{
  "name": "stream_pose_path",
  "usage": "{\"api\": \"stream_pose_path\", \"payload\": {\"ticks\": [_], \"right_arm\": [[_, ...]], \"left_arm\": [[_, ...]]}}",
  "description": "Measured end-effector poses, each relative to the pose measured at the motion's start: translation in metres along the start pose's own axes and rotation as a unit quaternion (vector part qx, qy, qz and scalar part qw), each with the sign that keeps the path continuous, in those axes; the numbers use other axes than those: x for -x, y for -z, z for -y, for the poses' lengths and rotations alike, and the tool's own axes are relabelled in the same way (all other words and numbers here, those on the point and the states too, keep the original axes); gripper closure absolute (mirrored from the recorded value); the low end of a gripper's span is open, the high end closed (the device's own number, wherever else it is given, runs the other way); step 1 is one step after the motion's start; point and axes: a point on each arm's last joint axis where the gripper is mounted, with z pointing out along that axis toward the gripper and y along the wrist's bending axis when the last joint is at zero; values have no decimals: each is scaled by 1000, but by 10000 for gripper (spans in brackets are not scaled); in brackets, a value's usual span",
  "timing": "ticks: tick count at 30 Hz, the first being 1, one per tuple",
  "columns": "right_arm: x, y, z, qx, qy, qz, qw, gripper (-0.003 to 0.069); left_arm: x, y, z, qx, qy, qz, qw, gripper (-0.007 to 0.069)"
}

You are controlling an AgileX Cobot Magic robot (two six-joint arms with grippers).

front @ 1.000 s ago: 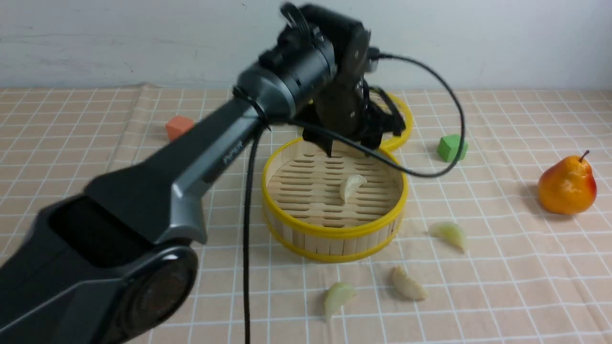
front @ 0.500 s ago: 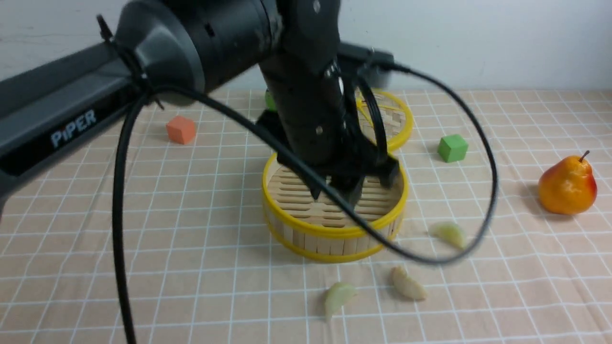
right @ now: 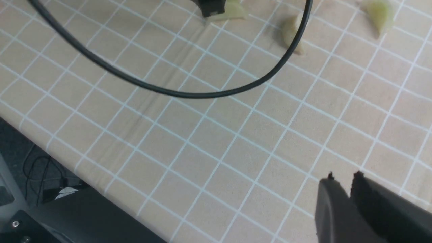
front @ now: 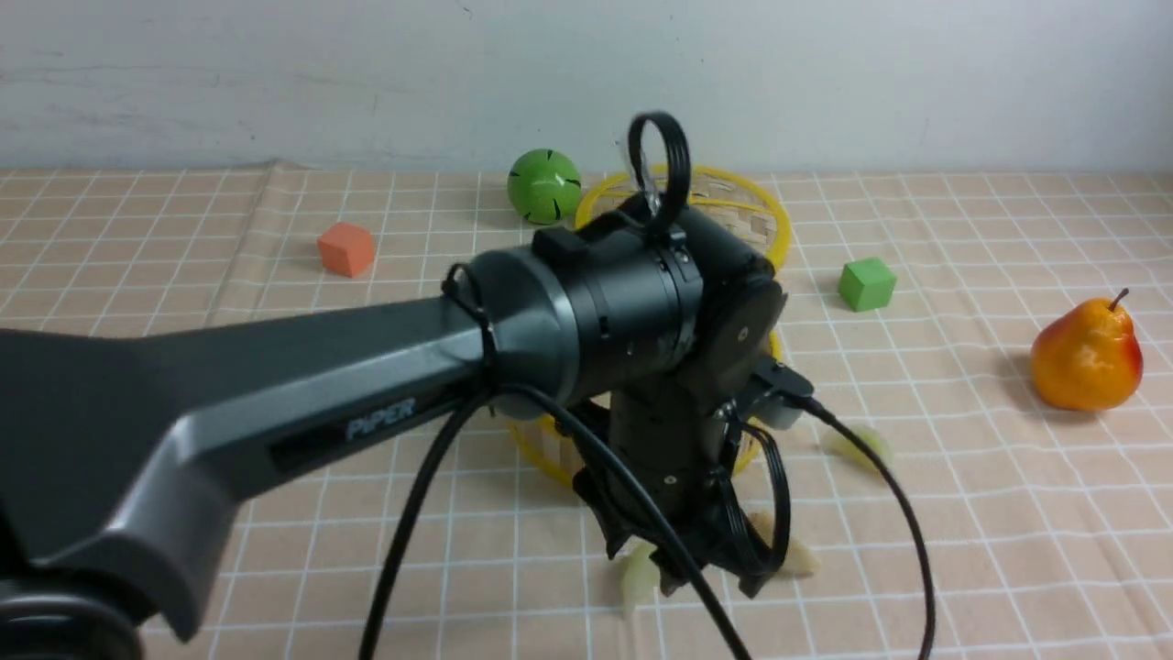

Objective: Put the dumplings into the steamer on the table with the brown tablecloth.
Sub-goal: 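Reach for and grasp a dumpling on the table with the left gripper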

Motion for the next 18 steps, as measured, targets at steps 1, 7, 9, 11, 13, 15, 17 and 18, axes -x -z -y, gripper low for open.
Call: {"api": "stream_pose_path", "payload": {"ticks": [1,7,9,11,13,15,17,18], "right_arm": [[-1,0,0,0,0,-6,1000,574],[-3,0,0,2,-1,-19,1000,569],[-3,0,0,0,-1,-19,1000,566],[-3,0,1,-4,1,-19,1000,566],[-4,0,1,-7,2,-20,1000,564],[-4,0,2,-8,2,-20,1000,564],[-4,0,2,-8,2,-20,1000,563],[-4,0,2,-8,2,-20,1000,563]], "left_arm": [[1,-10,-1,9,-2,-7,1000,255],[6,-47,1,16,-7,-18,1000,255],[8,-51,2,14,-5,-12,1000,255],[10,-52,2,13,-1,-1,1000,255],[11,-52,2,12,1,5,1000,255],[12,-53,2,12,1,8,1000,256],[12,-54,2,12,2,7,1000,270],[12,-55,2,13,3,4,1000,286]]}}
